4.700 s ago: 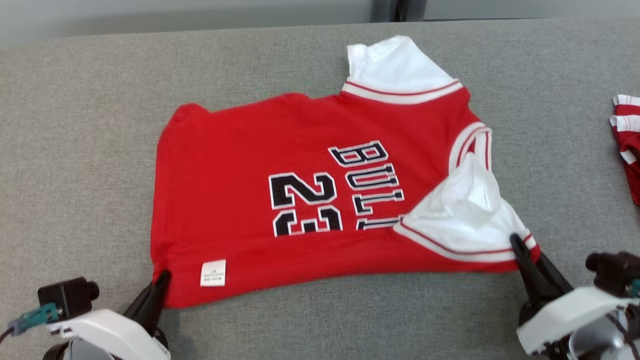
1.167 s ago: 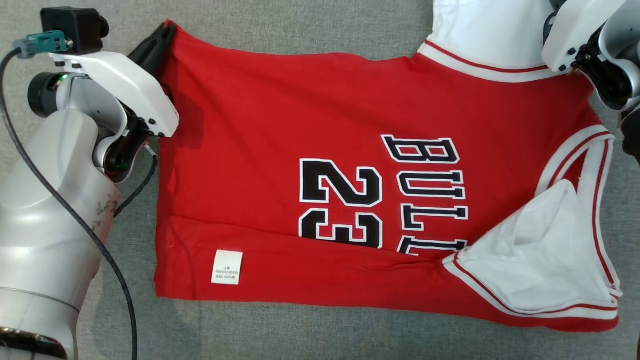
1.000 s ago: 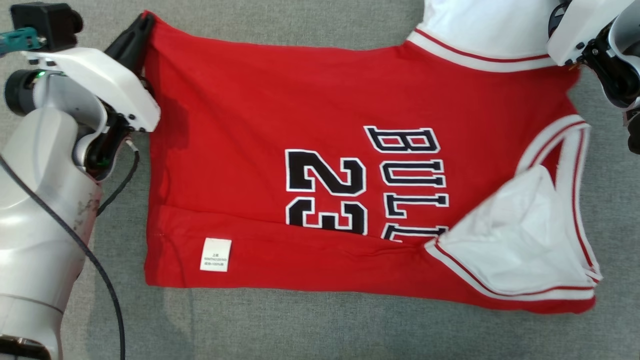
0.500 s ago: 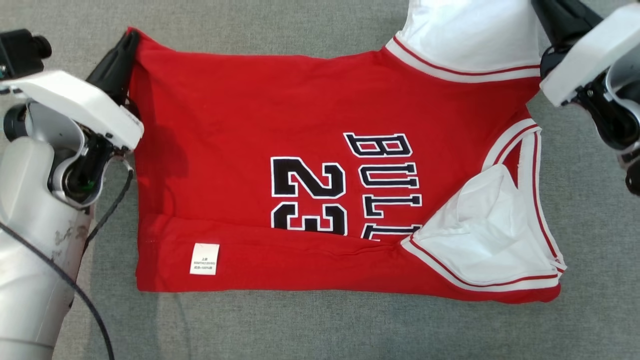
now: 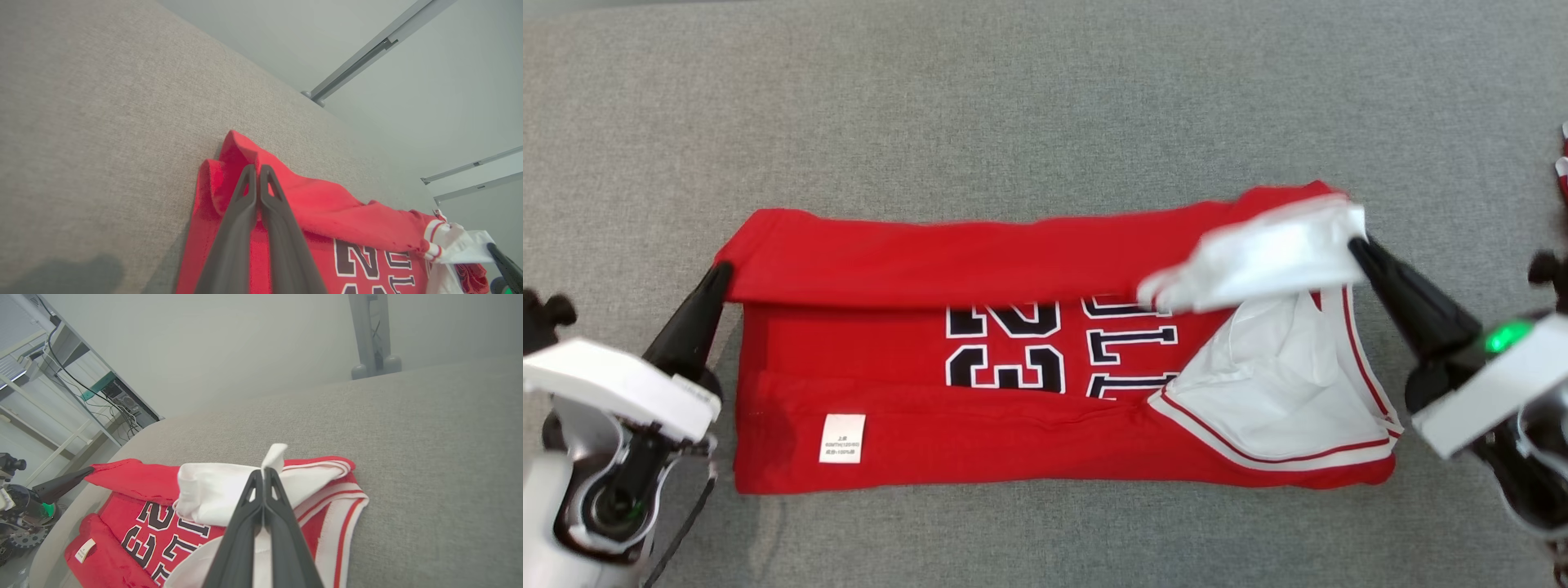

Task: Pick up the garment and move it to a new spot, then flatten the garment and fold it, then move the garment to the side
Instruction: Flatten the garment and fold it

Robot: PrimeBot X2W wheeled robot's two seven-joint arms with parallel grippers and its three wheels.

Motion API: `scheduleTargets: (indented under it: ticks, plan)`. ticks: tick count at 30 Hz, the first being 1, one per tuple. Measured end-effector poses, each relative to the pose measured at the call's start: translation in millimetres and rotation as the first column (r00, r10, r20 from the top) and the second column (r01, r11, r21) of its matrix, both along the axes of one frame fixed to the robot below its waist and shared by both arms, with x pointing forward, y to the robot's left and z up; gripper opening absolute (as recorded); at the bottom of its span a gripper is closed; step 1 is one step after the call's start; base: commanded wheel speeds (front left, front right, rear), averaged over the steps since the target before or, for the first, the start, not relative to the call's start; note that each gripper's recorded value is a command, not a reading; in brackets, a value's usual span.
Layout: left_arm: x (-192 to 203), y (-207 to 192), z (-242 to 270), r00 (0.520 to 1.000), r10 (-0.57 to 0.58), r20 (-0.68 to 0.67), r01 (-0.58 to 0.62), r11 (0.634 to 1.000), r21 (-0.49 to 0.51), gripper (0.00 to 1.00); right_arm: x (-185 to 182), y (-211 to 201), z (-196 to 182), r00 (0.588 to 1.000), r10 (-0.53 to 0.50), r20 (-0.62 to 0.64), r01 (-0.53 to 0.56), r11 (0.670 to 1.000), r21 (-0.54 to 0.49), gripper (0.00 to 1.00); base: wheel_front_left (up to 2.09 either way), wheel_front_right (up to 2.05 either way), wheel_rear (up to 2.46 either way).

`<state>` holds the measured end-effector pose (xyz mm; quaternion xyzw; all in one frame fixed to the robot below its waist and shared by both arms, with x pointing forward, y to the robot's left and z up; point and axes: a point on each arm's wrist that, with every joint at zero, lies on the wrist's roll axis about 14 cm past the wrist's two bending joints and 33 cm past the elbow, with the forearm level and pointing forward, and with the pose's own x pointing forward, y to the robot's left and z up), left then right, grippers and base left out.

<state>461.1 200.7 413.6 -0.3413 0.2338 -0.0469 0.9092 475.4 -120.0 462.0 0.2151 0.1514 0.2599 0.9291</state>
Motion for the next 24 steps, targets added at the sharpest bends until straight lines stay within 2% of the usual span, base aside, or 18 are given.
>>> scheduleTargets:
  ticks: [7, 10, 11, 12, 13, 14, 15, 19, 21, 24]
  plan:
    - [-34, 6, -18, 0.993, 0.047, -0.108, -0.051, 0.998, -0.029, 0.0, -55, -8, -25, 0.989, -0.072, -0.128, 0.08, 0.995, 0.062, 0.0, 0.0, 0.0, 0.0]
    - [-41, 3, -27, 0.988, 0.043, -0.147, -0.049, 0.998, -0.04, 0.0, -67, -12, -37, 0.985, -0.088, -0.146, 0.089, 0.996, 0.0, 0.0, 0.0, 0.0, 0.0]
    - [-45, 1, -30, 0.986, 0.036, -0.16, -0.044, 0.998, -0.041, 0.0, -67, -14, -38, 0.986, -0.097, -0.136, 0.094, 0.995, -0.027, 0.4, 0.0, 0.0, 0.0]
    - [-48, -1, -32, 0.985, 0.03, -0.171, -0.038, 0.998, -0.044, 0.0, -66, -14, -37, 0.986, -0.111, -0.128, 0.109, 0.994, -0.029, 1.0, 0.0, 0.0, 0.0]
    - [-50, -2, -34, 0.984, 0.031, -0.174, -0.039, 0.998, -0.046, 0.28, -65, -12, -36, 0.985, -0.123, -0.122, 0.121, 0.992, -0.023, 1.0, 0.0, 0.0, 0.0]
    - [-51, -3, -34, 0.984, 0.032, -0.175, -0.041, 0.998, -0.046, 0.83, -65, -11, -35, 0.984, -0.135, -0.112, 0.134, 0.991, -0.024, 1.0, 0.0, 0.0, 0.0]
    - [-52, -3, -35, 0.984, 0.033, -0.174, -0.042, 0.998, -0.045, 1.0, -62, -12, -33, 0.984, -0.149, -0.093, 0.147, 0.989, -0.033, 1.0, 0.0, 0.0, 0.0]
    - [-40, 10, -17, 0.992, 0.113, -0.05, -0.112, 0.994, 0.018, 1.0, -46, -26, -11, 0.967, -0.255, 0.028, 0.256, 0.967, -0.018, 1.0, 0.0, 0.0, 0.0]
    - [-34, 20, -4, 0.987, 0.156, 0.041, -0.16, 0.983, 0.088, 1.0, -39, -33, 3, 0.945, -0.312, 0.097, 0.314, 0.95, 0.0, 1.0, 0.0, 0.0, 0.0]
    - [-26, 24, 23, 0.96, 0.202, 0.192, -0.229, 0.965, 0.128, 1.0, -32, -44, 23, 0.905, -0.385, 0.182, 0.386, 0.922, 0.03, 1.0, 0.0, 0.0, 0.0]
